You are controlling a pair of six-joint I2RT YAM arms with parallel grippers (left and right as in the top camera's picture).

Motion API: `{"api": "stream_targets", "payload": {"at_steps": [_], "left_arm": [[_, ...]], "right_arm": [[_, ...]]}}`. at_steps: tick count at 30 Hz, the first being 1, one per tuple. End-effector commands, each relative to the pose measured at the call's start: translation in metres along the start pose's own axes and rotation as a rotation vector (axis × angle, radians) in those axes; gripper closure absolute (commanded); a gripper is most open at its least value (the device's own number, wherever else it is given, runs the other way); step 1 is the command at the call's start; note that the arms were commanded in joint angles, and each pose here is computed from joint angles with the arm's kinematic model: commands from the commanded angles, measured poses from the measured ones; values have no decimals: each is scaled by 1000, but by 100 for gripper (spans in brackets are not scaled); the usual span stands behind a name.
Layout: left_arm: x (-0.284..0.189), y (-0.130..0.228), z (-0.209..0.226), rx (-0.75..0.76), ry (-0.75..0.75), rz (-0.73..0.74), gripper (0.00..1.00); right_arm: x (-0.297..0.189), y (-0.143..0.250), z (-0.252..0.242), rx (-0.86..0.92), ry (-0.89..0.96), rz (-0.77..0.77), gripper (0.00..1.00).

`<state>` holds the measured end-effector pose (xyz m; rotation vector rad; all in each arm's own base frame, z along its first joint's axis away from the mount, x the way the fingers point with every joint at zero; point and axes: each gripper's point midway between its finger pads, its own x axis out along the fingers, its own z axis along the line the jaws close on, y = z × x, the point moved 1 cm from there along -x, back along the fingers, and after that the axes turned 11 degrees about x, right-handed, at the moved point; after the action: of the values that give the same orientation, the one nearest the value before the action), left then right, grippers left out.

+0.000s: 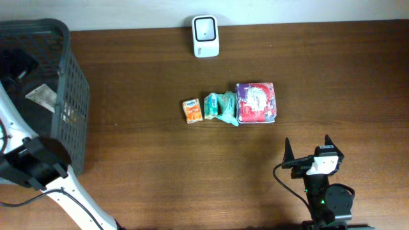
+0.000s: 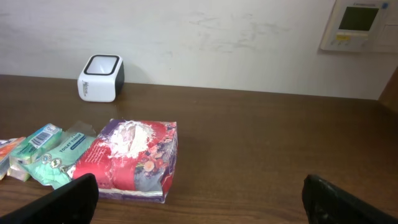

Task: Scan the item barcode
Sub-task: 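Reach into the basket and grasp the white Pantene tube with the left gripper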

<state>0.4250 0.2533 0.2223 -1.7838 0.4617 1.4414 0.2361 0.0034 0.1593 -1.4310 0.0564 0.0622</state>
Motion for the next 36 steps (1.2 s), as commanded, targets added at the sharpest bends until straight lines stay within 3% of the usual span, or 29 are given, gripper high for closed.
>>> {"api": "stream_targets", "payload": {"at_steps": [1,5,7,9,12,14,17,19,23,29,36], "left_arm": [[44,6,9,5,-31,86,1],[86,23,11,7,-48,198,1],[87,24,10,8,-48,202,5],[78,26,14,1,-50,208,23],[54,31,23,-13,-56,215,22],[28,30,23,-6,-48,180,29],[-40,21,21,27,-24,33,52],[-79,22,22,120,-14,-49,99],[-114,51,26,123,-15,-48,100],[-87,115,63,1,-209,163,100],[-81,161,69,-120,-236,261,100]], "right_arm": [[0,4,-1,7,3,6,1],[0,4,-1,7,3,6,1],[0,4,-1,7,3,6,1],[0,4,-1,7,3,6,1],[0,4,-1,7,3,6,2],[0,4,-1,7,3,6,1],[0,4,-1,7,3,6,1],[0,4,-1,7,3,6,1],[0,4,-1,7,3,6,1],[0,4,-1,7,3,6,1],[0,4,-1,7,3,6,1]]}}
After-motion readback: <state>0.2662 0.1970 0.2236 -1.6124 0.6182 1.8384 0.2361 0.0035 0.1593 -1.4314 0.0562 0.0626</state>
